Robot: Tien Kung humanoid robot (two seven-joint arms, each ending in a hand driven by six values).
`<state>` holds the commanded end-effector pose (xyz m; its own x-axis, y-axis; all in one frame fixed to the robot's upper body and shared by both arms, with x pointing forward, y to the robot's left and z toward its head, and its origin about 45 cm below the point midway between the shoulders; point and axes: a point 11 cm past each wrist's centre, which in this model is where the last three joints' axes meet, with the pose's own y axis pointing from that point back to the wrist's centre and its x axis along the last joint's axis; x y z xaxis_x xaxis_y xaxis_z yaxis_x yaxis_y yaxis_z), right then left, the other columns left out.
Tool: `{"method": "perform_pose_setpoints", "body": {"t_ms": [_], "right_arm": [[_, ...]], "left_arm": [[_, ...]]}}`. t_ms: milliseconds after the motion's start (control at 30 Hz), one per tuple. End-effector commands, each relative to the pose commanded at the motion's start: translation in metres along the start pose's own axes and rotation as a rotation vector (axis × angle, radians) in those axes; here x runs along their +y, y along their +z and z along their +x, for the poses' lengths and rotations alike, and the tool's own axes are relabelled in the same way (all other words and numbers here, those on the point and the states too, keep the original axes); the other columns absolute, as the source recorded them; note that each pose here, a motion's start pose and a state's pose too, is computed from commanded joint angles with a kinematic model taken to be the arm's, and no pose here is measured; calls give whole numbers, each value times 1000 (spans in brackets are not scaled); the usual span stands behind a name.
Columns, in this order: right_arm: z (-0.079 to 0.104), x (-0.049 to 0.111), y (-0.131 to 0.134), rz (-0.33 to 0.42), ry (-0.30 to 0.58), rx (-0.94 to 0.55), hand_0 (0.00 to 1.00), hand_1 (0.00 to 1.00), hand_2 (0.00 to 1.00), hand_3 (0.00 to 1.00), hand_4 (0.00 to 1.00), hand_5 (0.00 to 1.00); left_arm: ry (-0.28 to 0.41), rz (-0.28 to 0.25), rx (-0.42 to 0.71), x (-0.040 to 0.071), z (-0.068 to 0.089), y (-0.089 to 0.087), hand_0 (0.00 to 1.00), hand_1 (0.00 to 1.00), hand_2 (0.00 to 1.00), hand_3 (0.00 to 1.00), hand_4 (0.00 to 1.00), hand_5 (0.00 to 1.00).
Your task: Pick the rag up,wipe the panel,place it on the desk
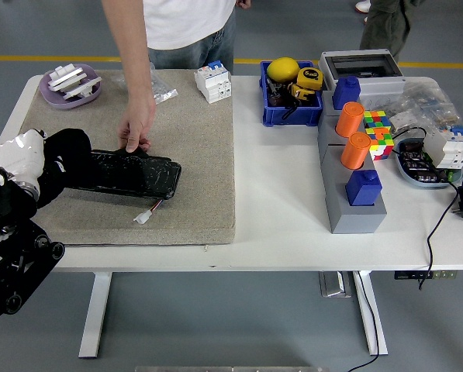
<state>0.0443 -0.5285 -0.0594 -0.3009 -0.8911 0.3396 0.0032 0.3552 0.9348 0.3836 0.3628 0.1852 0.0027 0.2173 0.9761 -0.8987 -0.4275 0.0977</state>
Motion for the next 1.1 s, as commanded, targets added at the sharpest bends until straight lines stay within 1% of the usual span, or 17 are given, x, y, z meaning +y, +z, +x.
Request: {"method": "perform_pose_setpoints", "body": {"t_ms": [67,200,267,500,567,767,967,1100], "right_arm": [[0,0,0,0,1,1,751,602,611,556,931,459],[1,0,0,0,2,3,751,602,610,556,932,459],[1,0,-1,1,3,4,751,602,610,556,932,459],[2,1,-2,3,4,7,752,602,611,557,932,459],[2,1,-2,3,4,9,752,602,611,557,932,459],[4,1,-2,2,8,15,752,602,611,556,933,461],[3,1,-2,2,7,19,752,602,611,556,934,462],[4,1,-4,5,8,18,752,602,612,556,935,463]], "left_arm": [[8,-18,-15,1,1,4,212,280,537,543,428,2],[-2,-52,-27,7,-4,12,213,279,537,543,433,2],[-8,-75,-24,12,-6,20,213,279,537,543,433,2],[-37,-126,-28,22,-16,39,212,279,537,543,436,2],[-45,-147,-30,26,-18,46,212,279,537,543,436,2],[-75,-229,-37,42,-26,68,212,279,537,544,442,2],[-105,-288,-39,55,-35,87,212,280,539,545,444,2],[-119,-326,-39,63,-38,98,212,278,538,543,440,2]]}}
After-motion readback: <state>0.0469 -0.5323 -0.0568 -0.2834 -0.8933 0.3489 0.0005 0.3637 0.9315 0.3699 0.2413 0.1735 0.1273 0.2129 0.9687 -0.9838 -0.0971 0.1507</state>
